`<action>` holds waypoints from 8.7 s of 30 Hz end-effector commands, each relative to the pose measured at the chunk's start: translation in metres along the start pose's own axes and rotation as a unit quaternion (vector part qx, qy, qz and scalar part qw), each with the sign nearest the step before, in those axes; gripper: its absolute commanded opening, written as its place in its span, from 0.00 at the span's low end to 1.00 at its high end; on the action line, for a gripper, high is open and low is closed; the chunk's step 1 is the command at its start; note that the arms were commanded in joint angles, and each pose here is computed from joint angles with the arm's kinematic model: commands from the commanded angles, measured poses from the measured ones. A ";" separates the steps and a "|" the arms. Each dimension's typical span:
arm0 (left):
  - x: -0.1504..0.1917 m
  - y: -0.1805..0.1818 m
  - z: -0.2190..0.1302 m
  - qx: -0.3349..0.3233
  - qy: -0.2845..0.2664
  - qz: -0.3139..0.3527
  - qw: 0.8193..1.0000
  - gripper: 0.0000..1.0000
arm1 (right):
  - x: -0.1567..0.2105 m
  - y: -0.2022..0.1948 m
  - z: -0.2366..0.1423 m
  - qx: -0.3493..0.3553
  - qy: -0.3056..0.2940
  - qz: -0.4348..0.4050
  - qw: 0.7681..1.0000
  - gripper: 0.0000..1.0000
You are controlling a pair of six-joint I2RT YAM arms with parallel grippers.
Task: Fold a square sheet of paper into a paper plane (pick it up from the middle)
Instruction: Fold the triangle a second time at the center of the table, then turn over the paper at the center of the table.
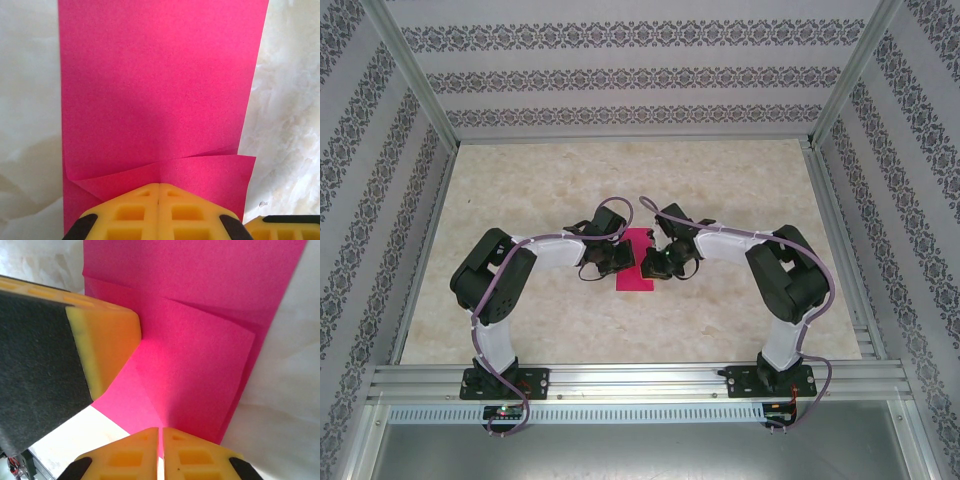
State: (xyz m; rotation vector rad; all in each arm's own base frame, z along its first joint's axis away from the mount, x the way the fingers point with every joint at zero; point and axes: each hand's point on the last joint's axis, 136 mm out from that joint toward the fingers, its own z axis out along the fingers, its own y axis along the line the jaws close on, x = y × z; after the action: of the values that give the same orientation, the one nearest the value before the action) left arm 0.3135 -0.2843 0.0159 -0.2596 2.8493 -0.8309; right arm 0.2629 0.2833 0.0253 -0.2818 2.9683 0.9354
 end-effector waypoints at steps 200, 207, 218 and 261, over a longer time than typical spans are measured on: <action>-0.027 -0.029 -0.110 -0.125 -0.026 0.197 0.972 0.00 | -0.070 -0.081 -0.188 0.072 -0.340 0.081 0.934 0.89; -0.061 -0.026 -0.177 -0.328 -0.107 0.247 0.905 0.00 | -0.058 -0.102 -0.199 0.086 -0.361 0.084 0.925 0.98; -0.079 -0.016 -0.161 -0.573 -0.146 0.284 0.755 0.00 | -0.047 -0.117 -0.216 0.092 -0.392 0.113 0.909 0.98; -0.038 -0.112 -0.067 -0.145 -0.100 0.249 0.952 0.82 | -0.064 -0.115 -0.184 0.068 -0.342 0.123 0.929 0.90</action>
State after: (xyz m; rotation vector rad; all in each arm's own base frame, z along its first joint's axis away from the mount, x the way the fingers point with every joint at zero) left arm 0.3342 -0.3347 0.1308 0.3703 2.6688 -0.1043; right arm 0.3448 0.0803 0.1072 0.4019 2.4330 0.5982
